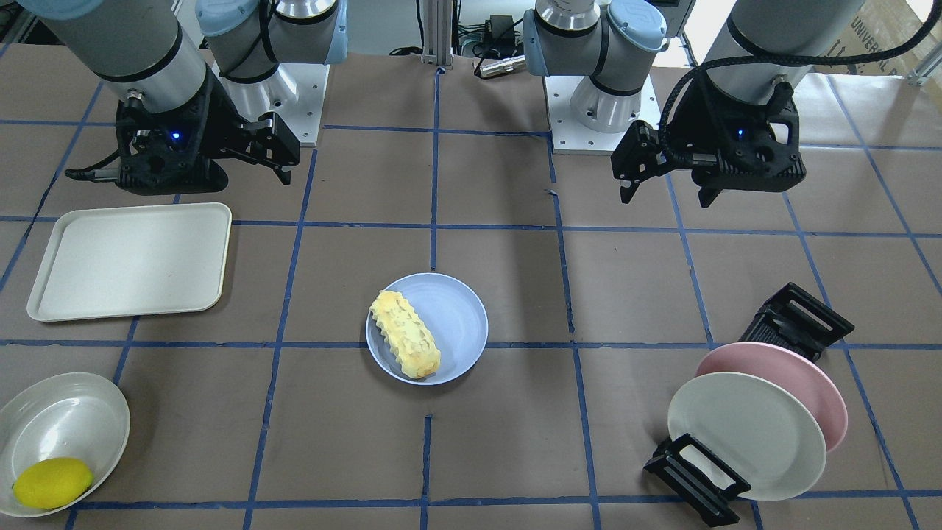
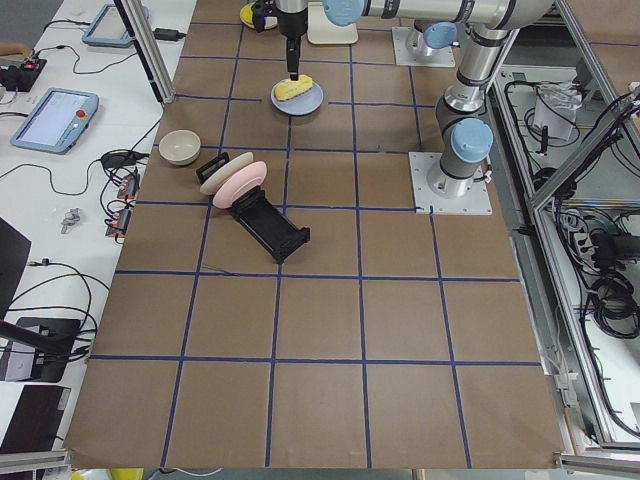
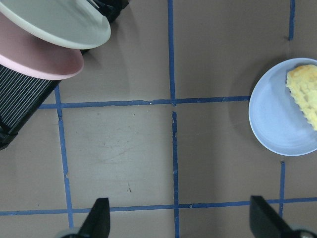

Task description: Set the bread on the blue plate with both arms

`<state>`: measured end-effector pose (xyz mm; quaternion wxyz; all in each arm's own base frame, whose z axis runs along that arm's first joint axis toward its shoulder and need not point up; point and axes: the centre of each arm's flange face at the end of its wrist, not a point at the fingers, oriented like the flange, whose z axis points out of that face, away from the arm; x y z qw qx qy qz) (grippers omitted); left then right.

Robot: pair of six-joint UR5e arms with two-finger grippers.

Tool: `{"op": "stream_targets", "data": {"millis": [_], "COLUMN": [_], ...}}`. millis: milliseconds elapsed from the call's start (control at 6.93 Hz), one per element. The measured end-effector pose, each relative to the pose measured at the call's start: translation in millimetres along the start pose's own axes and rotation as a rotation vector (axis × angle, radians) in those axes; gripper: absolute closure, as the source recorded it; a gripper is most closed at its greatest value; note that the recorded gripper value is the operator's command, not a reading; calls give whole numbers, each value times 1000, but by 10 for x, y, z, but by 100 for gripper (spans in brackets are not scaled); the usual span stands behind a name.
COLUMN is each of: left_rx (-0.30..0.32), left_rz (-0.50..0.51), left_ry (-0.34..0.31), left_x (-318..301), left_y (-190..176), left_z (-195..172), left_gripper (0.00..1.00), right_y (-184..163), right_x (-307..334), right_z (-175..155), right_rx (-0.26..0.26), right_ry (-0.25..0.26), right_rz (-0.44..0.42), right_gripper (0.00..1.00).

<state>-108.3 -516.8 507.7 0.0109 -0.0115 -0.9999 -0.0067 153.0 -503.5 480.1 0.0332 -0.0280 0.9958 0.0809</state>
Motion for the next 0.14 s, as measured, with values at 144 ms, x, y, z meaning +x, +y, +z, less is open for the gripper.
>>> {"op": "stream_targets", "data": {"millis": [144], "left_rx": [0], "left_rz": [0], "left_ry": [0], "left_x": [0], "left_y": [-1], "left_z": [2], "left_gripper": [0], "right_y": [1], "right_x": [18], "right_z": [-18], "right_rx": [5], "right_ry": [9], "right_rz": [-1], "right_gripper": [0]}}
